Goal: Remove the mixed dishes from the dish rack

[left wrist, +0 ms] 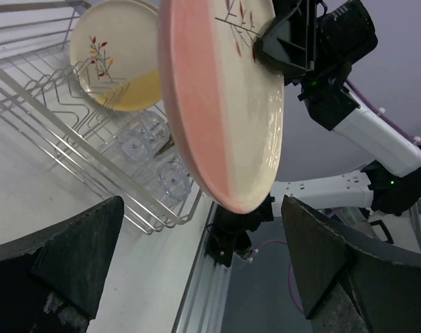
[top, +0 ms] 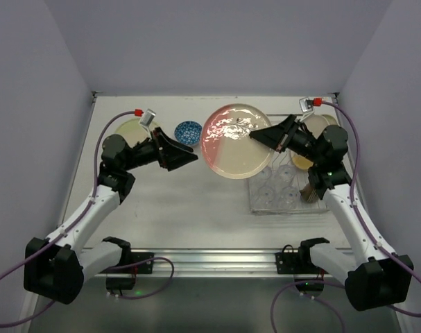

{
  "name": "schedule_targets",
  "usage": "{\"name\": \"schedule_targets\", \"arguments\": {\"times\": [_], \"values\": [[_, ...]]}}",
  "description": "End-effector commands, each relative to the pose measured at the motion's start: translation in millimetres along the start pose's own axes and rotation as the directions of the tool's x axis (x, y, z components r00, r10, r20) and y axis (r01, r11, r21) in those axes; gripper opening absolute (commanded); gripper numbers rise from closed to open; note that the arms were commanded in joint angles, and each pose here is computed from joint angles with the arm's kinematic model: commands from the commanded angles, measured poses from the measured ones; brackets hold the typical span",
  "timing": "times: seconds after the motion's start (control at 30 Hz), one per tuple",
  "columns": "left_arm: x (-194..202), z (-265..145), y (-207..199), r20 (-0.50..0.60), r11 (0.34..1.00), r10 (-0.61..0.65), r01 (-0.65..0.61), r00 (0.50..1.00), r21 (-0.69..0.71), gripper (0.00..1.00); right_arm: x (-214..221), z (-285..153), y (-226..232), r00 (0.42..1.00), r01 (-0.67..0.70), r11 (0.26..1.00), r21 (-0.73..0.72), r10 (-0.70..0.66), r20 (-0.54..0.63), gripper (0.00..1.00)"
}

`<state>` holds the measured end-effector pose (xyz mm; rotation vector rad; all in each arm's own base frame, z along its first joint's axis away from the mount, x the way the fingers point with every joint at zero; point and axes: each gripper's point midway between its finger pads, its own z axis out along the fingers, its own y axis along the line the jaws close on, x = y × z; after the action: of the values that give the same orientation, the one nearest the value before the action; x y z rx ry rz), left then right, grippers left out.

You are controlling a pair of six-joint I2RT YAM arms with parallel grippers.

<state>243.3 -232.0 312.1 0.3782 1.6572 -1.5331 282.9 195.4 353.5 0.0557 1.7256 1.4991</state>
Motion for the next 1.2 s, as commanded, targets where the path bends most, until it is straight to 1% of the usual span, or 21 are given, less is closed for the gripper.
{"name": "schedule_targets", "arguments": {"times": [0.0, 0.03, 0.07, 0.13, 0.17, 0.33, 0.37, 0.4, 0.53, 0.57, 0.6, 0.67, 0.7, 0.8, 0.9, 0.93, 1.0, 1.03, 1.1, 1.13, 1.17], "values": [[-5, 14, -19, -0.004, 0.995, 0.008, -0.007, 1.0, 0.095, 1.0, -12, -8, 64, 0.996, 0.072, 0.97, -0.231, -0.059, 0.062, 0.0], [-3, 18, -15, -0.01, 0.995, -0.009, 0.01, 1.0, 0.102, 1.0, -9, -7, 63, 0.997, 0.06, 0.97, -0.237, -0.049, 0.051, 0.0], [-1, 20, -29, -0.002, 0.987, -0.006, 0.006, 1.0, 0.163, 1.0, -8, -6, 62, 0.998, 0.052, 0.969, -0.243, -0.041, 0.049, 0.0], [2, 26, -35, -0.009, 0.978, -0.018, 0.019, 1.0, 0.207, 0.99, -5, -5, 63, 0.998, 0.046, 0.966, -0.253, -0.035, 0.047, 0.0], [2, 30, -46, -0.009, 0.97, -0.001, 0.003, 1.0, 0.245, 0.99, -4, -4, 62, 0.999, 0.037, 0.967, -0.254, -0.026, 0.044, 0.0], [3, 45, -57, -0.01, 0.962, -0.002, 0.004, 1.0, 0.273, 0.83, 0, -3, 65, 0.999, 0.032, 0.961, -0.275, -0.022, 0.04, 0.0], [3, 46, -55, -0.009, 0.963, -0.011, 0.013, 1.0, 0.269, 0.78, 1, -3, 65, 0.999, 0.022, 0.959, -0.281, -0.013, 0.036, 0.0], [3, 48, -51, -0.011, 0.965, -0.022, 0.024, 1.0, 0.261, 0.68, 3, -3, 66, 0.999, 0.018, 0.958, -0.285, -0.009, 0.033, 0.0], [5, 51, -46, -0.011, 0.965, -0.054, 0.055, 0.998, 0.257, 0.61, 7, -3, 61, 1.0, 0.009, 0.958, -0.287, -0.001, 0.027, 0.0], [2, 50, -50, 0.001, 0.96, -0.059, 0.056, 0.998, 0.273, 0.56, 8, -2, 60, 1.0, 0.005, 0.957, -0.289, 0.001, 0.022, 0.0], [3, 50, -48, 0.002, 0.96, -0.067, 0.064, 0.998, 0.273, 0.45, 10, -2, 59, 1.0, 0.001, 0.957, -0.291, 0.004, 0.017, 0.0], [2, 50, -51, 0.008, 0.955, -0.077, 0.072, 0.997, 0.287, 0.36, 12, -2, 55, 1.0, -0.006, 0.956, -0.292, 0.014, 0.023, 0.0], [2, 50, -51, 0.01, 0.955, -0.082, 0.076, 0.997, 0.288, 0.23, 14, -1, 53, 1.0, -0.013, 0.956, -0.292, 0.019, 0.018, 0.0], [0, 50, -50, 0.029, 0.955, -0.109, 0.097, 0.994, 0.28, 0.0, 17, -1, 49, 0.999, -0.019, 0.955, -0.297, 0.026, 0.019, 0.0], [-2, 47, -43, 0.083, 0.959, -0.163, 0.138, 0.983, 0.248, 0.0, 19, 1, 38, 0.999, -0.02, 0.961, -0.276, 0.03, 0.032, 0.0], [-3, 45, -46, 0.087, 0.957, -0.165, 0.139, 0.982, 0.253, 0.0, 19, 2, 36, 0.999, -0.025, 0.962, -0.272, 0.035, 0.033, 0.05], [-6, 42, -40, 0.125, 0.958, -0.212, 0.181, 0.969, 0.224, 0.0, 18, 3, 32, 0.999, -0.022, 0.965, -0.261, 0.034, 0.04, 0.2], [-8, 43, -34, 0.147, 0.957, -0.243, 0.212, 0.959, 0.196, 0.0, 19, 5, 26, 0.999, -0.026, 0.969, -0.246, 0.036, 0.038, 0.38], [-11, 40, -33, 0.174, 0.954, -0.275, 0.246, 0.946, 0.172, 0.0, 18, 8, 21, 0.998, -0.026, 0.973, -0.228, 0.036, 0.044, 0.5], [-18, 39, -28, 0.215, 0.954, -0.287, 0.259, 0.934, 0.15, 0.0, 16, 10, 15, 0.998, -0.023, 0.979, -0.202, 0.033, 0.049, 0.68], [-17, 38, -22, 0.226, 0.95, -0.308, 0.288, 0.924, 0.117, 0.0, 16, 12, 10, 0.998, -0.028, 0.983, -0.18, 0.038, 0.05, 0.75]]}}
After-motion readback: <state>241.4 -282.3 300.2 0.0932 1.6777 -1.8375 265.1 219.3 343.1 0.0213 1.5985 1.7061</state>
